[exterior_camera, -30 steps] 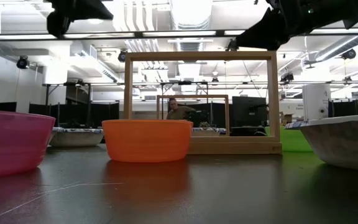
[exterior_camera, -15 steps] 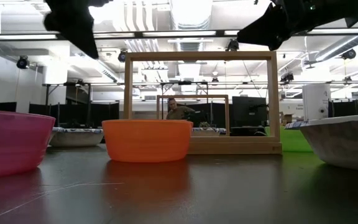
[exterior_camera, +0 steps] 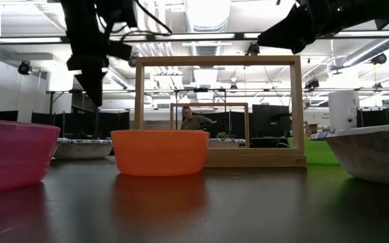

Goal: Place and stack bowls onto a shelf
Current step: Stack the top left white bowl on top of the white bowl on the shelf

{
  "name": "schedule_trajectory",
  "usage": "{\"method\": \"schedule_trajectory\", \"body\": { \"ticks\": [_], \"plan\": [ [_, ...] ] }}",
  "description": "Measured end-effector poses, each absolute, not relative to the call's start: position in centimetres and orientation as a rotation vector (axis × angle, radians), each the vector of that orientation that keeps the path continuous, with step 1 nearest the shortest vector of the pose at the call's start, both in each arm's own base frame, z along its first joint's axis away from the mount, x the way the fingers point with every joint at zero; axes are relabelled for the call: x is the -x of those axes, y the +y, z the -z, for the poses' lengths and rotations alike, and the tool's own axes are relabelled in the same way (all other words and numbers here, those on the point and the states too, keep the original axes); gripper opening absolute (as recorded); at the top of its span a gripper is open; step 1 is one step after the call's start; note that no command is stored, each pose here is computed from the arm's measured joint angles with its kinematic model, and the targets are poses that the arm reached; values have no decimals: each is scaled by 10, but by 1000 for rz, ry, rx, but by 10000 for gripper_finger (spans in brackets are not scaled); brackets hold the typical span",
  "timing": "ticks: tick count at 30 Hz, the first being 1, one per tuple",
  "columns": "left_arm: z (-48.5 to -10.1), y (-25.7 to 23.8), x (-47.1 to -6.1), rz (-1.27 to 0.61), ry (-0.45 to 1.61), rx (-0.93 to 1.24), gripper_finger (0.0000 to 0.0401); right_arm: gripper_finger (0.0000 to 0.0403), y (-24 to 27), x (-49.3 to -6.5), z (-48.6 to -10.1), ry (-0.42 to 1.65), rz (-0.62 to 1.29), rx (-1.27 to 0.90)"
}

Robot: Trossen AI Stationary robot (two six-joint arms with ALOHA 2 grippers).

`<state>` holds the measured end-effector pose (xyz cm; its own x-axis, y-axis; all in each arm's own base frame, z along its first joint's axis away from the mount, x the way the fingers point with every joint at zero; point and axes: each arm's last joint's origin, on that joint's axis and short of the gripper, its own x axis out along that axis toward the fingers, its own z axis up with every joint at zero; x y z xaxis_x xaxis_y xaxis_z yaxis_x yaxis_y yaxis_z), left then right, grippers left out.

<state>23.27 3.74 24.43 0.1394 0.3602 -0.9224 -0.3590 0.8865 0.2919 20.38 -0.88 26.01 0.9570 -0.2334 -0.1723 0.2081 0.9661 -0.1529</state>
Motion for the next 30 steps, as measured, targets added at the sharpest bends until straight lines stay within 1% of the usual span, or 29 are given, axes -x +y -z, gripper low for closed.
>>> {"method": "schedule_trajectory", "body": {
  "ticks": [2,5,10,14,19,25,30],
  "plan": [
    [-240,44,-233,-455,1297,44,47,128,-8,-204,-260,190,211,134],
    [-229,56,-233,-408,1271,49,75,127,-7,-204,-260,188,178,132],
    [-209,71,-226,-435,1274,49,122,128,-7,-204,-260,188,175,133],
    [-196,78,-219,-492,1287,72,146,128,-7,-204,-260,188,175,135],
    [-189,84,-214,-539,1284,90,150,128,-7,-204,-260,188,175,137],
    [-188,88,-214,-568,1271,105,135,128,-7,-204,-260,189,175,140],
    [-179,89,-214,-569,1286,150,124,128,-7,-204,-260,189,175,141]
  ]
}}
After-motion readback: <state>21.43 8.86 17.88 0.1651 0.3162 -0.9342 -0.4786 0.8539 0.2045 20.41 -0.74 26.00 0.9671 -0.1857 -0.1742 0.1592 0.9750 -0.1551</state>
